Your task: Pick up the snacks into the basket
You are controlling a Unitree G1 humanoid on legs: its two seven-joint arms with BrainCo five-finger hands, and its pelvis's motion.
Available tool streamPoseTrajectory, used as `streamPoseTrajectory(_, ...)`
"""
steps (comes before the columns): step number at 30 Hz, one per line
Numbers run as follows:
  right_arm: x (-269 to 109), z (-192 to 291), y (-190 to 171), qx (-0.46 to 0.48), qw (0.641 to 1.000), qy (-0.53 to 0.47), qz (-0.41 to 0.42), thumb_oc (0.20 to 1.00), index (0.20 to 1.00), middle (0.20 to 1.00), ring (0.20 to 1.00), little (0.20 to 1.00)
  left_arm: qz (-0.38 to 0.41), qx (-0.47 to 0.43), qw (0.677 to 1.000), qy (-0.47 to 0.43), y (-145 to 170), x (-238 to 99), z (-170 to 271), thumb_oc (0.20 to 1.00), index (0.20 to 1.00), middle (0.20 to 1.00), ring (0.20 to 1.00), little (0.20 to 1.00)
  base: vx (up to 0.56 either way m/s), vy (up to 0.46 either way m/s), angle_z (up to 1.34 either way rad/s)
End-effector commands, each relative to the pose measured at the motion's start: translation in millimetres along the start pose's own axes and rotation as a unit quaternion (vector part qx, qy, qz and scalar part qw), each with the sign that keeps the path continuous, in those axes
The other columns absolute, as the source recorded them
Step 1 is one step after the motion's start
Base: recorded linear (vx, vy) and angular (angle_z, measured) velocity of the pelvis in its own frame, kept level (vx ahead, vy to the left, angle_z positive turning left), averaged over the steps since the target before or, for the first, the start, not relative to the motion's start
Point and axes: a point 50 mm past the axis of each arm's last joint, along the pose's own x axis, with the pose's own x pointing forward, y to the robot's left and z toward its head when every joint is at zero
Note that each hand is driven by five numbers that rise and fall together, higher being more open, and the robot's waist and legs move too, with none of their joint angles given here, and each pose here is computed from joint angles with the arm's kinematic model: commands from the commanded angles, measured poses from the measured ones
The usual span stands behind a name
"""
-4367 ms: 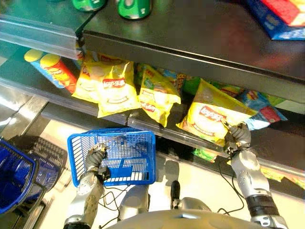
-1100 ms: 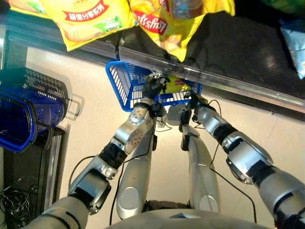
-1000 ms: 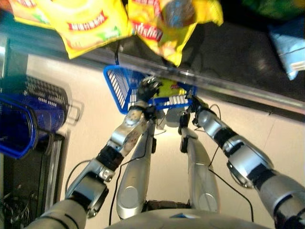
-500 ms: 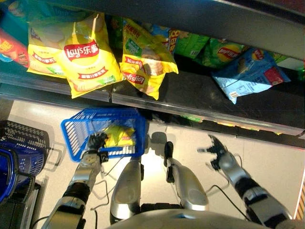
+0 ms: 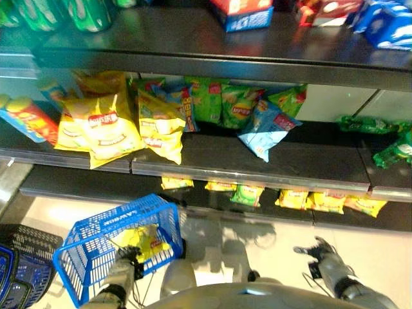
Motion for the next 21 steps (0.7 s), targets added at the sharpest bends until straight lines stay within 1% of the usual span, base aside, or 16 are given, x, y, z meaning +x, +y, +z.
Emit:
streamPoseTrajectory(1,3.5,25.5,-16.3,0.037,0.998,-0.031,-0.031,1.0,1.0,1.0,1.0,1.0,0.013,0.027,0.999,0.02,11.9,1.8,-3.9,0.2,0.2,0.2,0.2,0.2,-0.39,-0.331,0.61)
streamPoseTrajectory(5,1.1,-9.9,-9.5,0.049,0.998,0.032,-0.022,1.0,1.0,1.0,1.0,1.0,-0.011,0.037,0.999,0.005,3.0,1.5,3.6,0.2,0.2,0.2,0.2,0.2,-0.23,-0.216,-0.08)
streamPoseTrajectory(6,0.0,-17.0,-7.7,0.056,0.997,0.045,-0.02,1.0,1.0,1.0,1.0,1.0,-0.013,0.044,0.999,0.009,2.1,1.2,1.1,0.2,0.2,0.2,0.2,0.2,-0.21,-0.096,0.25)
streamPoseTrajectory(7,-2.7,-33.9,-5.3,0.073,0.994,0.078,-0.02,1.0,1.0,1.0,1.0,1.0,-0.022,0.061,0.998,0.002,-2.4,0.9,4.9,0.2,0.2,0.2,0.2,0.2,-0.21,-0.037,0.16)
streamPoseTrajectory(9,-6.1,-47.3,1.4,0.078,0.992,0.103,-0.013,1.0,1.0,1.0,1.0,1.0,-0.03,0.077,0.997,-0.007,-7.1,0.7,9.4,0.2,0.2,0.2,0.2,0.2,-0.2,-0.006,0.24)
streamPoseTrajectory(10,-6.2,-46.7,2.4,0.085,0.991,0.104,-0.015,1.0,1.0,1.0,1.0,1.0,-0.029,0.088,0.996,-0.014,-7.3,1.3,13.6,0.2,0.2,0.2,0.2,0.2,-0.2,0.003,0.13)
streamPoseTrajectory(12,-3.7,-28.7,6.6,0.104,0.991,0.079,-0.012,1.0,1.0,1.0,1.0,1.0,-0.016,0.096,0.995,-0.02,0.9,3.2,19.0,0.2,0.2,0.2,0.2,0.2,-0.25,-0.018,0.2)
streamPoseTrajectory(14,-3.5,-19.9,11.7,0.091,0.994,0.062,-0.002,1.0,1.0,1.0,1.0,1.0,-0.01,0.11,0.994,-0.02,5.5,4.2,19.6,0.2,0.2,0.2,0.2,0.2,-0.2,-0.064,-0.28)
streamPoseTrajectory(15,-3.1,-6.6,18.3,0.044,0.998,0.032,0.021,1.0,1.0,1.0,1.0,1.0,0.001,0.135,0.991,-0.009,14.9,5.3,13.1,0.2,0.2,0.2,0.2,0.2,-0.15,-0.142,-0.77)
streamPoseTrajectory(16,-2.9,-5.1,17.6,0.043,0.998,0.029,0.019,1.0,1.0,1.0,1.0,1.0,0.004,0.131,0.991,-0.004,16.3,5.3,10.8,0.2,0.2,0.2,0.2,0.2,-0.19,-0.223,-0.62)
streamPoseTrajectory(18,-2.2,2.5,16.4,0.076,0.997,0.022,0.012,1.0,1.0,1.0,1.0,1.0,0.006,0.101,0.995,0.026,18.0,4.5,-2.1,0.2,0.2,0.2,0.2,0.2,-0.09,-0.229,0.05)
streamPoseTrajectory(20,-2.3,2.9,17.4,0.076,0.997,0.022,0.014,1.0,1.0,1.0,1.0,1.0,0.006,0.1,0.994,0.04,19.0,3.7,-8.8,0.2,0.2,0.2,0.2,0.2,-0.03,-0.216,0.08)
streamPoseTrajectory(21,-1.9,6.1,16.7,0.082,0.996,0.021,0.013,1.0,1.0,1.0,1.0,1.0,0.014,0.112,0.991,0.07,25.8,1.5,-25.2,0.2,0.2,0.2,0.2,0.2,-0.01,-0.21,0.04)
